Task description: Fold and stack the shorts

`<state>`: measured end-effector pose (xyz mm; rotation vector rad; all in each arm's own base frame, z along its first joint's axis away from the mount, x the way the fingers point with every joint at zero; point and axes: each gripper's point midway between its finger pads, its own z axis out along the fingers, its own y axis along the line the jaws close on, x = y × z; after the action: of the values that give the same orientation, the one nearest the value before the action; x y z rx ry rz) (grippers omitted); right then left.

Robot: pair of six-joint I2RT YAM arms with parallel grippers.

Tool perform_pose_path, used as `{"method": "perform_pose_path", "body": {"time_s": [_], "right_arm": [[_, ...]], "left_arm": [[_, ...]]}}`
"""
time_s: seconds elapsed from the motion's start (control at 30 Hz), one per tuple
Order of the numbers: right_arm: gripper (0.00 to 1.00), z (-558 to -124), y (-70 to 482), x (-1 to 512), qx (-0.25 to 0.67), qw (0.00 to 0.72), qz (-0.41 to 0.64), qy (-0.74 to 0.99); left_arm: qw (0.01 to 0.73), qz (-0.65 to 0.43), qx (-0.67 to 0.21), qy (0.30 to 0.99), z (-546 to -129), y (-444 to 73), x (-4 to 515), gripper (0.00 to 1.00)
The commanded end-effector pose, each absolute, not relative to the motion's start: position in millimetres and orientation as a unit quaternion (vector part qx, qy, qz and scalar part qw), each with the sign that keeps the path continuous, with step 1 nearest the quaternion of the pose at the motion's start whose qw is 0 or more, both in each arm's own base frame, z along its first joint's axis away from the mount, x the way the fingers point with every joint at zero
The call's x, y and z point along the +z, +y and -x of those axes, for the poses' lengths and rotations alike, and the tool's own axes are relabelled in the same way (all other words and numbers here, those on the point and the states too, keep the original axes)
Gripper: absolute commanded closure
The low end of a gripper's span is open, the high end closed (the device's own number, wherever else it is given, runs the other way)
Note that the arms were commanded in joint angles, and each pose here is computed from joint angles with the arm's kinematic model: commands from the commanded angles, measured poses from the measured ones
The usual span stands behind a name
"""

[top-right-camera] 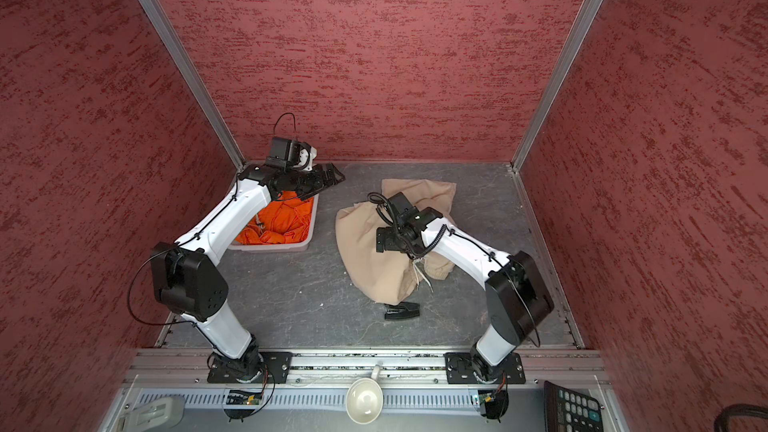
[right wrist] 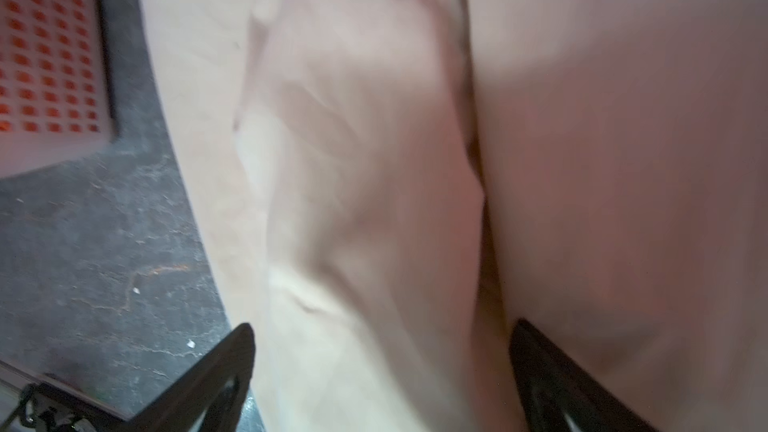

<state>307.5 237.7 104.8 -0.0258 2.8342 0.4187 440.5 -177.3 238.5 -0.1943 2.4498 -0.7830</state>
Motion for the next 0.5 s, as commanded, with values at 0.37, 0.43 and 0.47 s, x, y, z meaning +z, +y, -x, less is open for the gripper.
{"method": "perform_pose_path", "body": {"time_s": [0.37,0.43,0.47], "right_arm": [[0.91,-382,269,203,0.230,0.240,0.022,0.943],[0.88,-394,265,221,0.235,0.257,0.017,0.937],[0.82,-401,265,224,0.238,0.259,0.014,0.936]], "left_arm": [[0.351,0.050,-0.268,0.896,-432,-146,276,0.00],[0.369,0.033,-0.264,0.891,-431,-146,282,0.00],[0.377,0.026,-0.264,0.887,-431,-146,285,0.00]]}}
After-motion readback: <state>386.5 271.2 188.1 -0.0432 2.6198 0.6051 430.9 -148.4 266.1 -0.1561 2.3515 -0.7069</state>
